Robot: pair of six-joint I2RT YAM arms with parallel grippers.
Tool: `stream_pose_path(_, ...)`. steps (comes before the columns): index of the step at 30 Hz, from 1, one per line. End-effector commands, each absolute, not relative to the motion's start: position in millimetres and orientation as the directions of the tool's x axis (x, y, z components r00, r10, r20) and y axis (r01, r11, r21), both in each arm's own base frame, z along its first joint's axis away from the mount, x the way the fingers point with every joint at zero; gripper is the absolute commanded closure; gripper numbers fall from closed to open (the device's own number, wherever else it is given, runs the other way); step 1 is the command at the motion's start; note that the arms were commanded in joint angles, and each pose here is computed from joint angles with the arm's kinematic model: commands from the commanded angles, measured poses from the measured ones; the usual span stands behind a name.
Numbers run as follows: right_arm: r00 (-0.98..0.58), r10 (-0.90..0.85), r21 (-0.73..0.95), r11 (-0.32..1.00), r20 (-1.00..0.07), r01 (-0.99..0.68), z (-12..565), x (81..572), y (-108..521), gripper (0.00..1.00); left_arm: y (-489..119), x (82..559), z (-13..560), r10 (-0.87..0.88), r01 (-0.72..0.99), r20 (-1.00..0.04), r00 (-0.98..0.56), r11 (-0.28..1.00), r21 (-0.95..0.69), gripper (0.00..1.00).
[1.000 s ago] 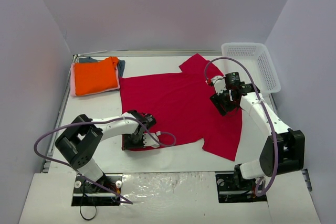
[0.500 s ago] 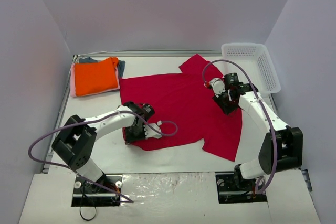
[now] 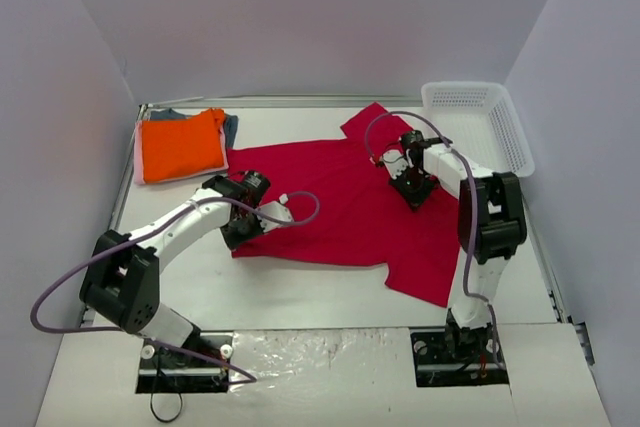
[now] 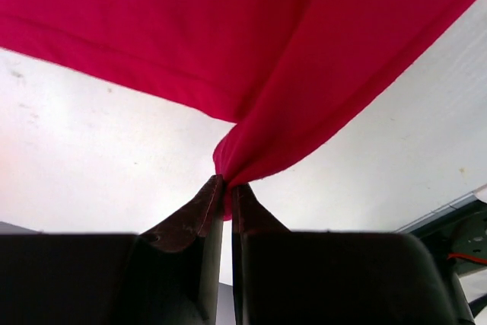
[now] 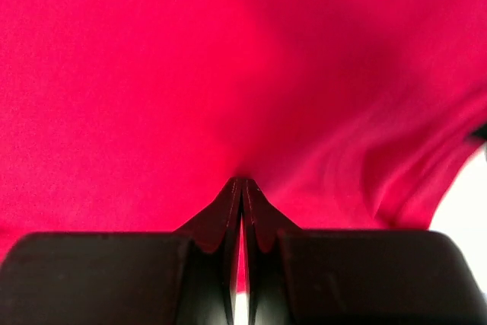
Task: Fold and stack the t-shirts
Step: Grap the side of the flattened tshirt closest away from the robot with both arms
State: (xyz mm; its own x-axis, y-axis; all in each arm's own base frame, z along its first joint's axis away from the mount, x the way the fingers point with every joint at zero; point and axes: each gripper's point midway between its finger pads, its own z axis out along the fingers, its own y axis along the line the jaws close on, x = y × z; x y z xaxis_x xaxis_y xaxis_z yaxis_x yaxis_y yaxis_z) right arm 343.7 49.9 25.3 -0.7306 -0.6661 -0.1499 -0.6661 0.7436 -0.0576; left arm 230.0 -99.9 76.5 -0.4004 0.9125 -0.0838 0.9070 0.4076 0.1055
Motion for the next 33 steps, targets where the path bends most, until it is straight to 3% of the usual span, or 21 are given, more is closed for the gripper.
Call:
stream_pose_path(1,-0.733,-0.667,-0.043,0.743,-0.134,-0.668,23.4,358.2,57.0,1.00,-86.7,243.8,94.5,0.887,0.864,-0.119,-0.446,0.461,0.202,0.97)
stream_pose_path(21,-0.690,-0.705,-0.032,0.703,-0.164,-0.711,3.4,439.6,114.5,1.00,-20.9,306.5,104.1,0.755,0.681,-0.184,-0.630,0.651,0.335,0.98)
stream_pose_path(28,-0.621,-0.739,-0.101,0.661,-0.262,-0.744,28.8,483.4,145.5,1.00,-6.8,322.1,109.6,0.724,0.632,-0.176,-0.667,0.674,0.382,0.98)
stream_pose_path(33,-0.589,-0.742,-0.109,0.646,-0.321,-0.755,53.3,488.6,156.4,1.00,1.3,328.7,118.0,0.690,0.580,-0.195,-0.697,0.703,0.412,0.98)
